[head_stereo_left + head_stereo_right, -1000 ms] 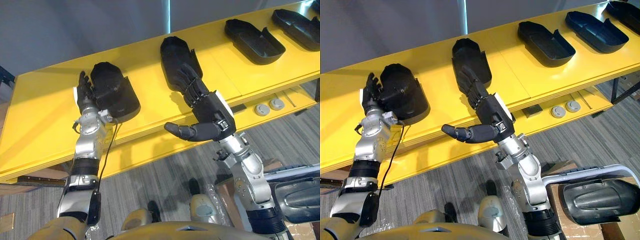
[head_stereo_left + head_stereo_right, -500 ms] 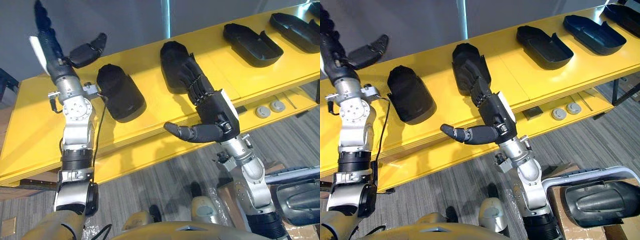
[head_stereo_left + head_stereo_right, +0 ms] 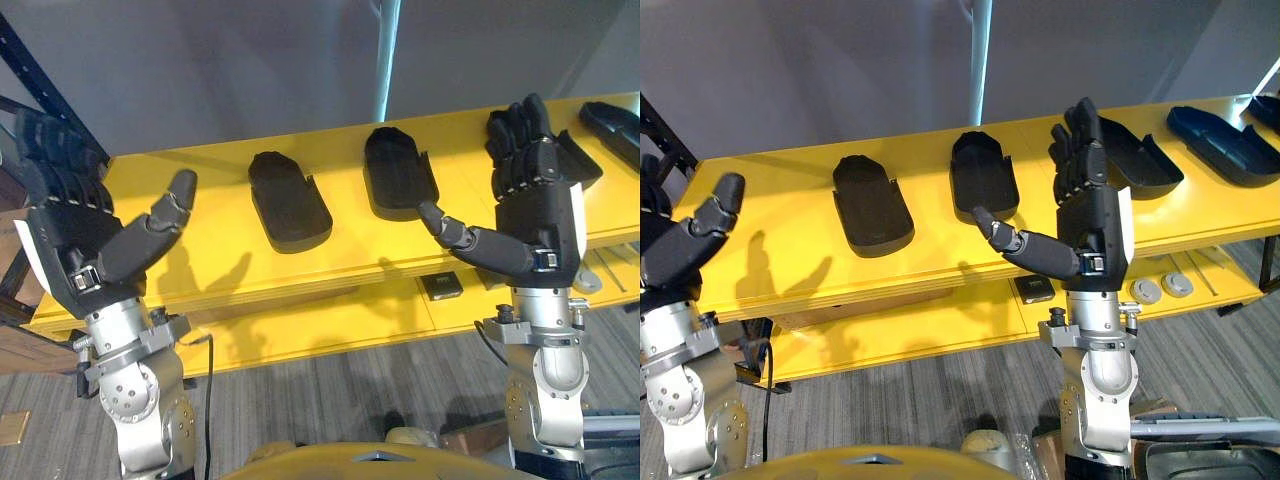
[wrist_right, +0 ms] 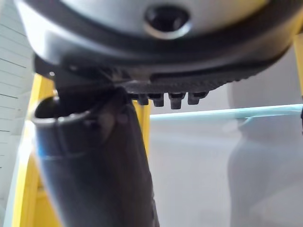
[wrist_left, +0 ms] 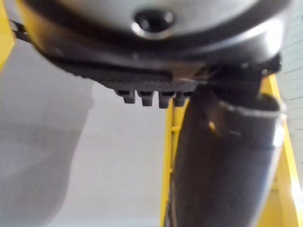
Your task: Walk over and take three plastic housings, then place them on the shelf
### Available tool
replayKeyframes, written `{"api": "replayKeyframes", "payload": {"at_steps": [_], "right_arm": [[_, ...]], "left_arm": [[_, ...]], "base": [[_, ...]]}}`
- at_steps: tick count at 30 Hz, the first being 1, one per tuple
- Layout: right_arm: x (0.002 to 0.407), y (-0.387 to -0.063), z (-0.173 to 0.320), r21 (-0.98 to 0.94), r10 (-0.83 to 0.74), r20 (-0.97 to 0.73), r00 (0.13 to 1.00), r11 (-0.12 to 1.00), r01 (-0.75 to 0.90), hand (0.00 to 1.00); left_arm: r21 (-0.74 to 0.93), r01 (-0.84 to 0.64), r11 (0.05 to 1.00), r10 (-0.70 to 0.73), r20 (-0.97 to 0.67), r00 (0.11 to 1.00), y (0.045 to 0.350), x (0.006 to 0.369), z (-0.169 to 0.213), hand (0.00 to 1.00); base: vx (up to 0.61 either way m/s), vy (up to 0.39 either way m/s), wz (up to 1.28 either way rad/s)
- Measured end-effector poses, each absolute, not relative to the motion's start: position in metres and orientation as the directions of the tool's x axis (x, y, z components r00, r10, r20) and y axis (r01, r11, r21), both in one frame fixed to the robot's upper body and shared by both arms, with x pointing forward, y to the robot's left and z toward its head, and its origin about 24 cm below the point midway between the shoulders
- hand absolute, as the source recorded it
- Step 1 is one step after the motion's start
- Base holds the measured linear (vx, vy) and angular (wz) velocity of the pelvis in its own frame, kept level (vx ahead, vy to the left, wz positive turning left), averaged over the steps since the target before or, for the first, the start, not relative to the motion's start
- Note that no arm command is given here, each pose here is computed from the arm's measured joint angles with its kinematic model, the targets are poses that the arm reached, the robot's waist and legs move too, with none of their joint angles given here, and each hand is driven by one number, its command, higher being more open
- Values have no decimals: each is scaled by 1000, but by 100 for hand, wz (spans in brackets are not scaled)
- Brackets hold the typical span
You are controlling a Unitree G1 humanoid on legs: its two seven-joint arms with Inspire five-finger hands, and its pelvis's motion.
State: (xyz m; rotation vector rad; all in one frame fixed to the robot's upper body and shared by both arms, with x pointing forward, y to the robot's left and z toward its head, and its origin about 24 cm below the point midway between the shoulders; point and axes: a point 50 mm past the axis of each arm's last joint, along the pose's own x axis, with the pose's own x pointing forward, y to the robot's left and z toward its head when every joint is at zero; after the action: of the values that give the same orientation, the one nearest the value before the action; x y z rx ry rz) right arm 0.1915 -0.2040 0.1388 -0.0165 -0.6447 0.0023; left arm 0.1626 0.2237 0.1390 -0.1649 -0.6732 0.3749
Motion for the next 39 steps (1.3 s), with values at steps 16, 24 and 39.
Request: {"api": "replayKeyframes", "payload": {"at_steps": [16,24,39], "right_arm": [[190,-207,129,-11,-11,583,812,1000,21,100],[202,-172,118,-265,362,461,810,927,-264,100],[220,-161,110,-167,279,440,854,959,-227,100]], "left_arm": [[-273,-118,955,268,617,740,221,157,137,100],[-259,-51,965,185,527,829,212,169,120,100],[-275,-9,962,142,467,873,203,179,109,100]], "base": [[-4,-4,2],[0,-1,7],[2,4,3]]}}
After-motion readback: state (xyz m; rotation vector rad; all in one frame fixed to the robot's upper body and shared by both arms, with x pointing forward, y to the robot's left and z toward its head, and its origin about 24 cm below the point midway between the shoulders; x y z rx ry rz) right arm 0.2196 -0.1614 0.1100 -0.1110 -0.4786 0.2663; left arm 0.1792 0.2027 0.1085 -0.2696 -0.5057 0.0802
